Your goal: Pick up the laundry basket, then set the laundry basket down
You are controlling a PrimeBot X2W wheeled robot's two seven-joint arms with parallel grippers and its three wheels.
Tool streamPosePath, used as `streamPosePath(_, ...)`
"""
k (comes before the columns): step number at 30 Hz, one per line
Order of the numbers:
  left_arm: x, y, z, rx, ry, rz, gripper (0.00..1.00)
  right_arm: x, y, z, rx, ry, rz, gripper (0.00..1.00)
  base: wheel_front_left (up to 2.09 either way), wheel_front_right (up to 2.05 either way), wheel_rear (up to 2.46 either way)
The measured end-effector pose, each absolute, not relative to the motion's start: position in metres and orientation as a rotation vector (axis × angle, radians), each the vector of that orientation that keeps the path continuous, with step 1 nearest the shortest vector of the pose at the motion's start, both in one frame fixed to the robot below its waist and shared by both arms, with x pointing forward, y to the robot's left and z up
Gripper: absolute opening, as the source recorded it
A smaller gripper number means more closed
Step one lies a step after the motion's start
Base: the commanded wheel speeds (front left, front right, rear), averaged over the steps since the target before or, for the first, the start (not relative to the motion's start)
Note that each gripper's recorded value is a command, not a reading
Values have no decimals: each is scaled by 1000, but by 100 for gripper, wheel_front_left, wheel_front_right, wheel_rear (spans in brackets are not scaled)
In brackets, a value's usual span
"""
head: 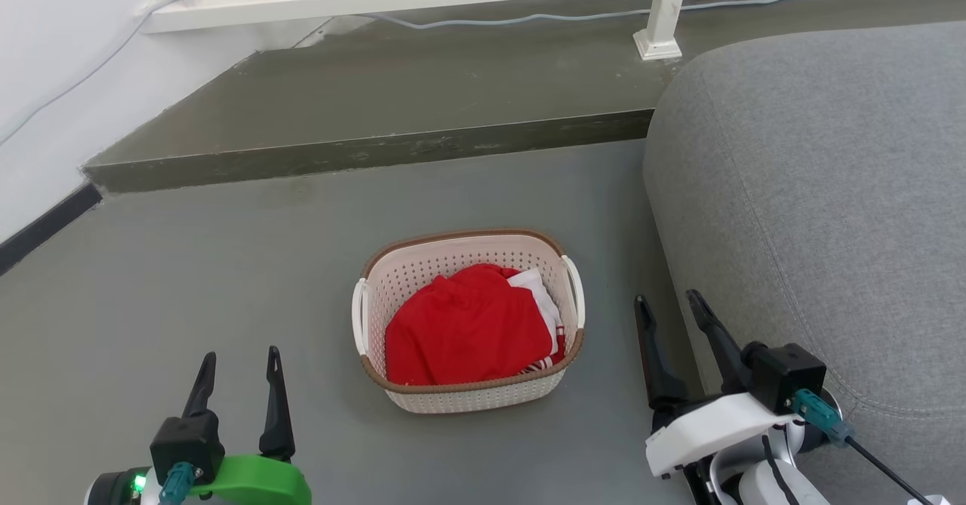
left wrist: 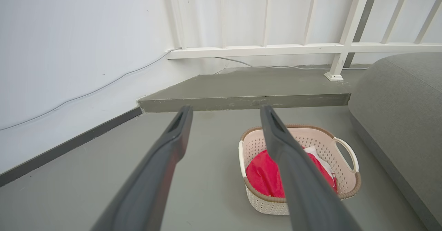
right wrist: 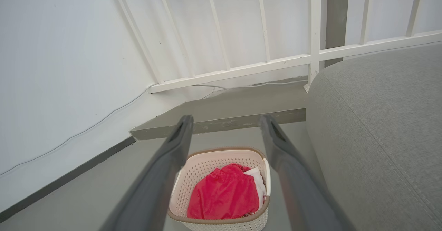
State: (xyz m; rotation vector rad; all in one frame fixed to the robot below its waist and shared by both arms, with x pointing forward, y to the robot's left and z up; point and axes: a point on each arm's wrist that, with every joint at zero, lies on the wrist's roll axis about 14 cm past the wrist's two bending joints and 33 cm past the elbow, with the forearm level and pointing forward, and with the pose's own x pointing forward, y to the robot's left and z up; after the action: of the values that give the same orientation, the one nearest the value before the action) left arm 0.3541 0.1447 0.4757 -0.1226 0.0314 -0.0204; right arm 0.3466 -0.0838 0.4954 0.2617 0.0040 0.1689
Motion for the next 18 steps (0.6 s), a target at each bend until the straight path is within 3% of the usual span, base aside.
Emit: streamPosePath(18,354,144,474,-127,35,-17,100,347,-84,495,269,5,167,100,0,0,0)
